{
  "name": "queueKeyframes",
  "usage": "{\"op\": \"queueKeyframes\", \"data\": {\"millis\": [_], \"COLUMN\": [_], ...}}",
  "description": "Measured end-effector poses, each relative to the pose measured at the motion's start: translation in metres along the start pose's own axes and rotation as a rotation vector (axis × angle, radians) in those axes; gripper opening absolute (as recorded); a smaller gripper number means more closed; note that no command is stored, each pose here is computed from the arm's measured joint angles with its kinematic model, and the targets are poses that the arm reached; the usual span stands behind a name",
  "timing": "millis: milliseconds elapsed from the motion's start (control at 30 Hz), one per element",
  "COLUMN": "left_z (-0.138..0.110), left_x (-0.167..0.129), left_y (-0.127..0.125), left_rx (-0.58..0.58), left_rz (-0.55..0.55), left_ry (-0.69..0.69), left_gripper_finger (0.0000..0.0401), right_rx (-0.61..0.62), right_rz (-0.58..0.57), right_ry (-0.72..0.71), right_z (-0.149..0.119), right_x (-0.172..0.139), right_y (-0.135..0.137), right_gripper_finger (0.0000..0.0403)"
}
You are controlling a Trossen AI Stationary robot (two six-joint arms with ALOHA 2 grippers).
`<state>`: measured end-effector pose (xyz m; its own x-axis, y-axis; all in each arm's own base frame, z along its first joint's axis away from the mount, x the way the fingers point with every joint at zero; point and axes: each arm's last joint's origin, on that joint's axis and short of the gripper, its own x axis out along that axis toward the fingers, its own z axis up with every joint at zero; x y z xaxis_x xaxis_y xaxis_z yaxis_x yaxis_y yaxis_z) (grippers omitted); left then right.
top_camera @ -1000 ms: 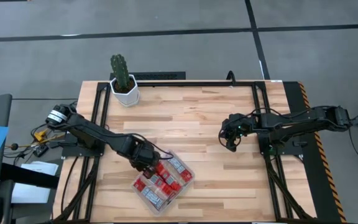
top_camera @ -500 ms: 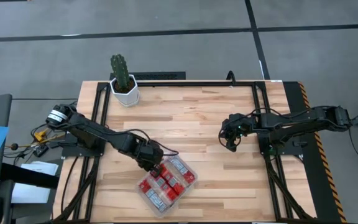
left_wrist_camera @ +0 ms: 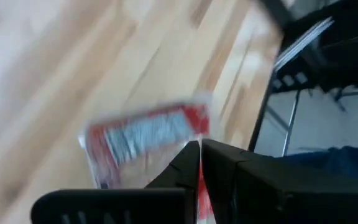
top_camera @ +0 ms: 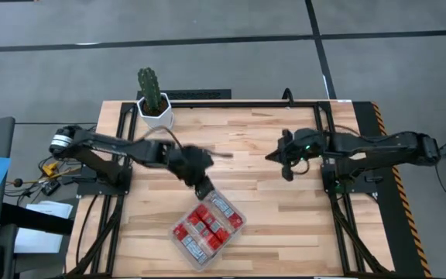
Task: Sort popcorn bags into baskets
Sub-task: Return to Home Position
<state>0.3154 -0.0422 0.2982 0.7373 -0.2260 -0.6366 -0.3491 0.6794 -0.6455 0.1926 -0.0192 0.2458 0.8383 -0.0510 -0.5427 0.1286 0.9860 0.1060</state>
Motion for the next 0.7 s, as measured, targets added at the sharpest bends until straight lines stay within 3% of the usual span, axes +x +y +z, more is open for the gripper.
{"op": "queueKeyframes", "data": {"millis": [100, 167, 300, 400, 567, 700], "left_z": [0.022, 0.033, 0.04, 0.036, 0.011, -0.011], "left_x": [-0.026, -0.046, -0.087, -0.124, -0.154, -0.161], "left_y": [-0.007, -0.012, -0.023, -0.022, 0.005, 0.032], "left_rx": [0.093, 0.132, 0.333, 0.464, 0.509, 0.523], "left_rz": [-0.037, -0.067, -0.12, -0.18, -0.195, -0.331], "left_ry": [-0.081, -0.145, -0.327, -0.44, -0.523, -0.619], "left_gripper_finger": [0.0006, 0.0006, 0.0006, 0.0006, 0.0006, 0.0006], "right_rx": [-0.204, -0.27, -0.262, -0.243, -0.209, -0.09], "right_rz": [-0.039, -0.094, -0.25, -0.258, -0.227, -0.219], "right_ry": [-0.052, -0.039, -0.118, -0.155, -0.271, -0.438], "right_z": [0.023, 0.031, 0.049, 0.054, 0.039, 0.013], "right_x": [-0.021, -0.035, -0.065, -0.092, -0.141, -0.191], "right_y": [0.002, 0.002, 0.0, 0.001, 0.002, 0.001], "right_gripper_finger": [0.0023, 0.0025, 0.003, 0.0033, 0.0036, 0.0037]}}
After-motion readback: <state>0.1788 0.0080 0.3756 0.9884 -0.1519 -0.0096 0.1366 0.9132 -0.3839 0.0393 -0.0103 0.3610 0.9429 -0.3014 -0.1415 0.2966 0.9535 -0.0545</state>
